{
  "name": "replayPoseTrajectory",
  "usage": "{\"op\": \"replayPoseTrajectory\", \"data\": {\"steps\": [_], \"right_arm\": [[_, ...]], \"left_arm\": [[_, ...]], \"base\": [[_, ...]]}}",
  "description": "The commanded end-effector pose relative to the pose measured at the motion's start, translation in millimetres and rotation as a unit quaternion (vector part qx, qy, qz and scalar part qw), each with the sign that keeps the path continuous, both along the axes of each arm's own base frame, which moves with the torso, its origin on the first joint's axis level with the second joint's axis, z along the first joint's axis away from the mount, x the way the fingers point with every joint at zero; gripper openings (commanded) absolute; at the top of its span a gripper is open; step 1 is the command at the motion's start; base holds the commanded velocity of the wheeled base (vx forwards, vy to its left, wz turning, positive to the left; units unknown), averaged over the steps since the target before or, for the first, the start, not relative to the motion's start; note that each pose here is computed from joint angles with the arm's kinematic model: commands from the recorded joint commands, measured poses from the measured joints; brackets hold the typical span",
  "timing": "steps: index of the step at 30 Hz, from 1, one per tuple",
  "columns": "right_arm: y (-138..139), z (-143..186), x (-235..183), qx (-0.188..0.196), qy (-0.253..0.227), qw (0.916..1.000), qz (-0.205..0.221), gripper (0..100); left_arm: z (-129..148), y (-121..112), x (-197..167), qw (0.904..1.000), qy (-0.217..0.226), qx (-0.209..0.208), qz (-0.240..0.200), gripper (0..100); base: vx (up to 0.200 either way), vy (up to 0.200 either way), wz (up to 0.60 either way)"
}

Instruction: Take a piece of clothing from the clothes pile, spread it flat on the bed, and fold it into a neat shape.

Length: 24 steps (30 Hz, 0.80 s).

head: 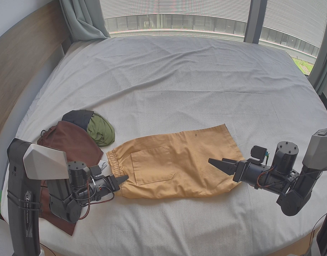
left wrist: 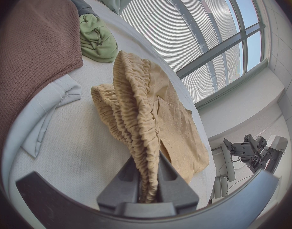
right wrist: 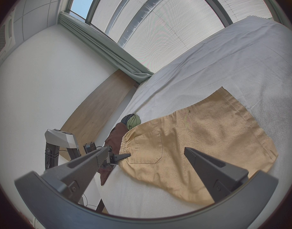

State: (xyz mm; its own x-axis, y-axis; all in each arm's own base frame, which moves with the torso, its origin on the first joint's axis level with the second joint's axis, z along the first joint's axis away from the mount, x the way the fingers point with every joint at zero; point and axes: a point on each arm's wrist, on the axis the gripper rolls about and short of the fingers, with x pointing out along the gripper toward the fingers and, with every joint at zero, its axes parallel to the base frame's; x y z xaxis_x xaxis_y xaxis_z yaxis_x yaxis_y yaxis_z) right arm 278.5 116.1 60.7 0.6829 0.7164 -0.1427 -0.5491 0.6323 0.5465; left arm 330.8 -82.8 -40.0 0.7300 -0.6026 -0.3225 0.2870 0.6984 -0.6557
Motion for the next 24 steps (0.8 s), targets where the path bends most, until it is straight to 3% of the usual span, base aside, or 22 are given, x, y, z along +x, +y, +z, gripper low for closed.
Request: {"op": "replayPoseTrajectory", "data": {"steps": [1,24], "right_arm": [[-0.3,-0.2,0.2,0.000,0.000,1.0000,0.000,100],[-4.5,-3.3,-3.6,-0.004,0.006,0.9997,0.021,100]], "left_arm": [[3.7,0.1,0.6,1.0000,-0.007,-0.001,0.000,0],[25.2,3.2,-4.8,0.9997,-0.025,-0.007,0.001,0]], "base": [[0.000,0.000,0.00],[0.000,0.000,0.00]]}}
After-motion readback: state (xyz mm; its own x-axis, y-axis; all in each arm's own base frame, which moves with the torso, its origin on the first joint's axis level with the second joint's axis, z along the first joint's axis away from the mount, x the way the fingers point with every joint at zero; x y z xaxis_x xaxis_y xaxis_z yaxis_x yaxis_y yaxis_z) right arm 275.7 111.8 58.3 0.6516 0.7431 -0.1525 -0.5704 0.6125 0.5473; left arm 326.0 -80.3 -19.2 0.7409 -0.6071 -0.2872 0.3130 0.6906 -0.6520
